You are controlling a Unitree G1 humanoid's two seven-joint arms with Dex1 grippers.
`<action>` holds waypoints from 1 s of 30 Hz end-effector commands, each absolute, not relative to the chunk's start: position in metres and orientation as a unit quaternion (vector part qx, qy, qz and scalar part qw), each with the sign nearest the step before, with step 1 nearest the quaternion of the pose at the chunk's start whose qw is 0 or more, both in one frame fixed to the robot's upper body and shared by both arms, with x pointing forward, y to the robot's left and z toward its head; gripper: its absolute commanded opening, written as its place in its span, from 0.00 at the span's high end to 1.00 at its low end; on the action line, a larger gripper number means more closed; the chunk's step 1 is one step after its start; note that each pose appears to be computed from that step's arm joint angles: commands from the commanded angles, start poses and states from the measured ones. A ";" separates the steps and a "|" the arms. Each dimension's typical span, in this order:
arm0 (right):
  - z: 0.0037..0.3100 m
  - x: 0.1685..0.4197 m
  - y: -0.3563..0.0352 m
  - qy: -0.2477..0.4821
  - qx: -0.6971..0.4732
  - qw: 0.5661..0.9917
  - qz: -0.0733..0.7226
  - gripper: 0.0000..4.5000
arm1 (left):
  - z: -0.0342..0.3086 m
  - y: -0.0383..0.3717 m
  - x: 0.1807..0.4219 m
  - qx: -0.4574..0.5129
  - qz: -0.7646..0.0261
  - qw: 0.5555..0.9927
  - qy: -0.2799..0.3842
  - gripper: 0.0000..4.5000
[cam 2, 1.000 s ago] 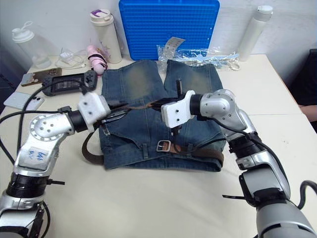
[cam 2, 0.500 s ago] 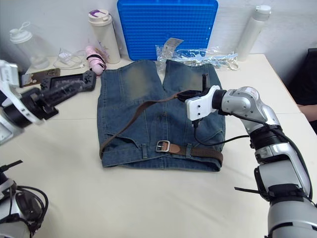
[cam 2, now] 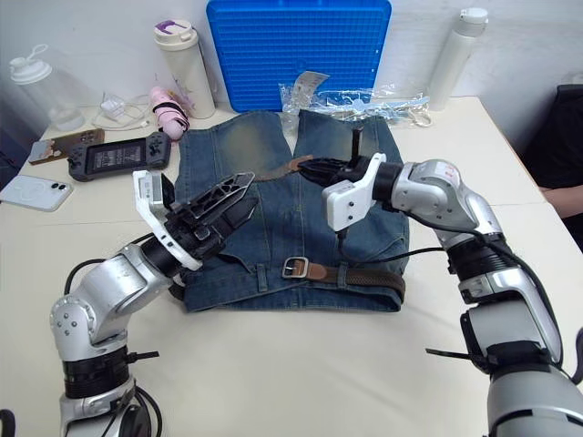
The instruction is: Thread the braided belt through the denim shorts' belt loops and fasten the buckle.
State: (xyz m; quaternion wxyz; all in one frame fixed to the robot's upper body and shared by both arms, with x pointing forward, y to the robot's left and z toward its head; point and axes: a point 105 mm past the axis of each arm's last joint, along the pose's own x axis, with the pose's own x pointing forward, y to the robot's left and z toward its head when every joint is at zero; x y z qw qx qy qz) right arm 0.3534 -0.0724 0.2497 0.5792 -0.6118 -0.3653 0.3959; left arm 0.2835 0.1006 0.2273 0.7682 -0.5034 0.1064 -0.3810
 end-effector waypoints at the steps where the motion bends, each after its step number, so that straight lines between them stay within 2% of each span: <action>1: 0.267 0.339 -0.067 -0.406 -0.592 0.579 0.386 1.00 | 0.230 0.096 0.279 -0.525 -0.354 0.767 0.104 0.01; 5: 0.265 0.332 -0.063 -0.414 -0.583 0.579 0.392 1.00 | 0.225 0.083 0.274 -0.556 -0.336 0.751 0.121 0.01; 10: 0.264 0.326 -0.060 -0.419 -0.575 0.578 0.399 1.00 | 0.218 0.091 0.280 -0.582 -0.288 0.749 0.130 0.01; 18: 0.262 0.320 -0.057 -0.419 -0.577 0.569 0.410 1.00 | 0.220 0.096 0.285 -0.584 -0.280 0.751 0.127 0.01; 21: 0.261 0.318 -0.056 -0.420 -0.577 0.565 0.414 1.00 | 0.219 0.099 0.287 -0.590 -0.274 0.749 0.125 0.19; 29: 0.261 0.315 -0.055 -0.421 -0.575 0.563 0.420 1.00 | 0.222 0.102 0.289 -0.594 -0.274 0.747 0.118 0.98; 30: 0.261 0.315 -0.055 -0.420 -0.573 0.564 0.421 1.00 | 0.222 0.102 0.290 -0.594 -0.275 0.747 0.117 0.99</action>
